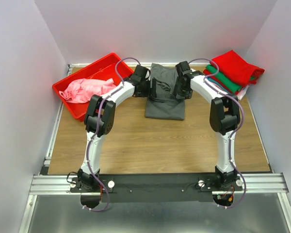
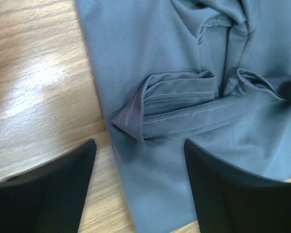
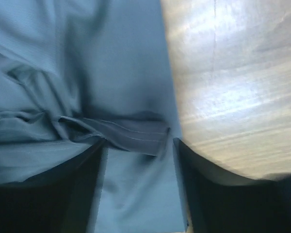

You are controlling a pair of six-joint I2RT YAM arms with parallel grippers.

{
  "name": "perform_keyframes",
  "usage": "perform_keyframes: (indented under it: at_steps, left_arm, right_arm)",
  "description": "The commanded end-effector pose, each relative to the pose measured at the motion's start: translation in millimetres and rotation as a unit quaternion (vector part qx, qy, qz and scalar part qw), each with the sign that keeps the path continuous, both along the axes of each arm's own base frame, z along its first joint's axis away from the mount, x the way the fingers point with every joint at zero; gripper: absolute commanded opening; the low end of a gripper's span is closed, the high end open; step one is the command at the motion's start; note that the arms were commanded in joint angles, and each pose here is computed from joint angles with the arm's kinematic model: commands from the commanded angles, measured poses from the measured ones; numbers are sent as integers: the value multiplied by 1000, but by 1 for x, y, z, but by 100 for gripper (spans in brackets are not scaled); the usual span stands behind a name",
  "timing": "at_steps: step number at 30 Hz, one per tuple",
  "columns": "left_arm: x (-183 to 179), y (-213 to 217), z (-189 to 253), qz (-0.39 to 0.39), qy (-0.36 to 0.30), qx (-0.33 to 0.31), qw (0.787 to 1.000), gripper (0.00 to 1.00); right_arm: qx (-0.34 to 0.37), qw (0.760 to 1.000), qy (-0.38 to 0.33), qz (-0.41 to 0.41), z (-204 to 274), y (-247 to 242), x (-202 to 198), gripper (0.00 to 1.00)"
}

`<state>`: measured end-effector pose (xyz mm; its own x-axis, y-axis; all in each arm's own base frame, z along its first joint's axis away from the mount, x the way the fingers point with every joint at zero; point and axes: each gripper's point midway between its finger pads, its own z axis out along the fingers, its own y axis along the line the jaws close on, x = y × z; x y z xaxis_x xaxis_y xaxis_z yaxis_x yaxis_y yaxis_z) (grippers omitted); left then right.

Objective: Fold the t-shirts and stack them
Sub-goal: Fold the tshirt

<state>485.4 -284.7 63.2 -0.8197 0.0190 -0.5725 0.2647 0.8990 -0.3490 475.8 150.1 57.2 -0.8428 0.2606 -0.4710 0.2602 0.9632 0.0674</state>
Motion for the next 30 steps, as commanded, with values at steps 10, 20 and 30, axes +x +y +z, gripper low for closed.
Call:
perform_keyframes:
  at_steps: [10, 20, 30]
  left_arm:
    - [-37, 21, 25, -13, -18, 0, 1000, 87]
    - [-78, 25, 5, -20, 12, -12, 1000, 86]
    - [-97, 24, -17, -18, 36, -5, 999, 81]
  right_arm:
    - [41, 999, -27, 22, 45, 4, -11, 85]
    - [66, 997, 35, 16, 8, -4, -79, 82]
    - [90, 994, 65, 12, -20, -1, -102, 72]
